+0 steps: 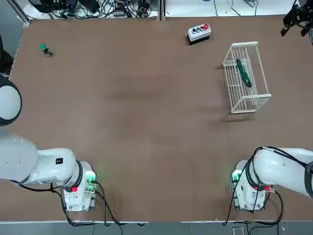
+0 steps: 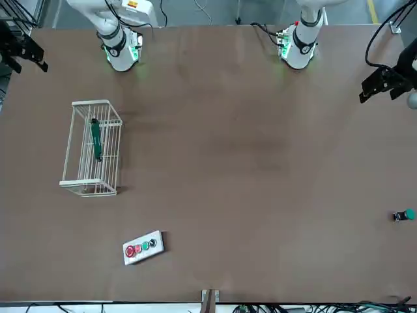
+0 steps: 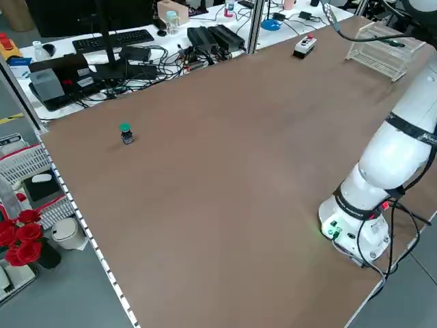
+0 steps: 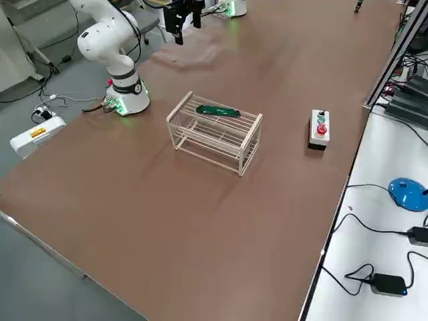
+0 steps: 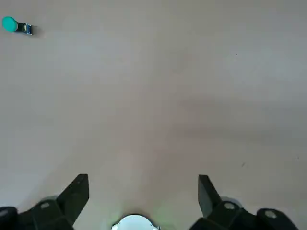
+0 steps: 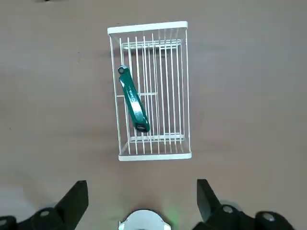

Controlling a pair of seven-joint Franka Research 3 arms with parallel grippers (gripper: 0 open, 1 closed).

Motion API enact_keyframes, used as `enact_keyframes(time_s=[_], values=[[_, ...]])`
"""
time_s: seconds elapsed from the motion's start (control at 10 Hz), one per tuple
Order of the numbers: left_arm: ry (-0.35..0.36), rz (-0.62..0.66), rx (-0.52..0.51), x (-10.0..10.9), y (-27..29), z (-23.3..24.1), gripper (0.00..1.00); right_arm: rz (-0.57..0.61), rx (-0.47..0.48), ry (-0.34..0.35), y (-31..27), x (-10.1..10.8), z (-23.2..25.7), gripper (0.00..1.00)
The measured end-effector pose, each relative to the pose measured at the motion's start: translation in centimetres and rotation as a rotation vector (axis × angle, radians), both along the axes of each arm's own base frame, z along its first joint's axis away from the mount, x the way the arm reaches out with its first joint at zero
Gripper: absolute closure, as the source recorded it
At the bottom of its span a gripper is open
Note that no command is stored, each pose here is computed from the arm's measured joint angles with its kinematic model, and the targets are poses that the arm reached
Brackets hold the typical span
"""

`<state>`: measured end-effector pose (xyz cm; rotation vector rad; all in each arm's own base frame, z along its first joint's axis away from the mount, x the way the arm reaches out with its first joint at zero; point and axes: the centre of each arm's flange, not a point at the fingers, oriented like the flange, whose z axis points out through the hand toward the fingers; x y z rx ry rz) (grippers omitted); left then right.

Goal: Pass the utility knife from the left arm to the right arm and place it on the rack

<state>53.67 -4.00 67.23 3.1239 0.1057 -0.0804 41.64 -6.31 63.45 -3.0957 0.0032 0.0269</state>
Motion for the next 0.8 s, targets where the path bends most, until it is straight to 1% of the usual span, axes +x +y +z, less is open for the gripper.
enact_keyframes(time_s=[0.5, 0.8], values=[[-0.005, 0.003, 0.000, 0.0, 0.2, 0.2, 0.00, 0.014, -0.009, -0.004, 0.7, 0.1, 0.2, 0.00], [-0.005, 0.003, 0.000, 0.0, 0.2, 0.2, 0.00, 0.056, -0.049, -0.052, 2.9, 0.5, 2.3, 0.00]])
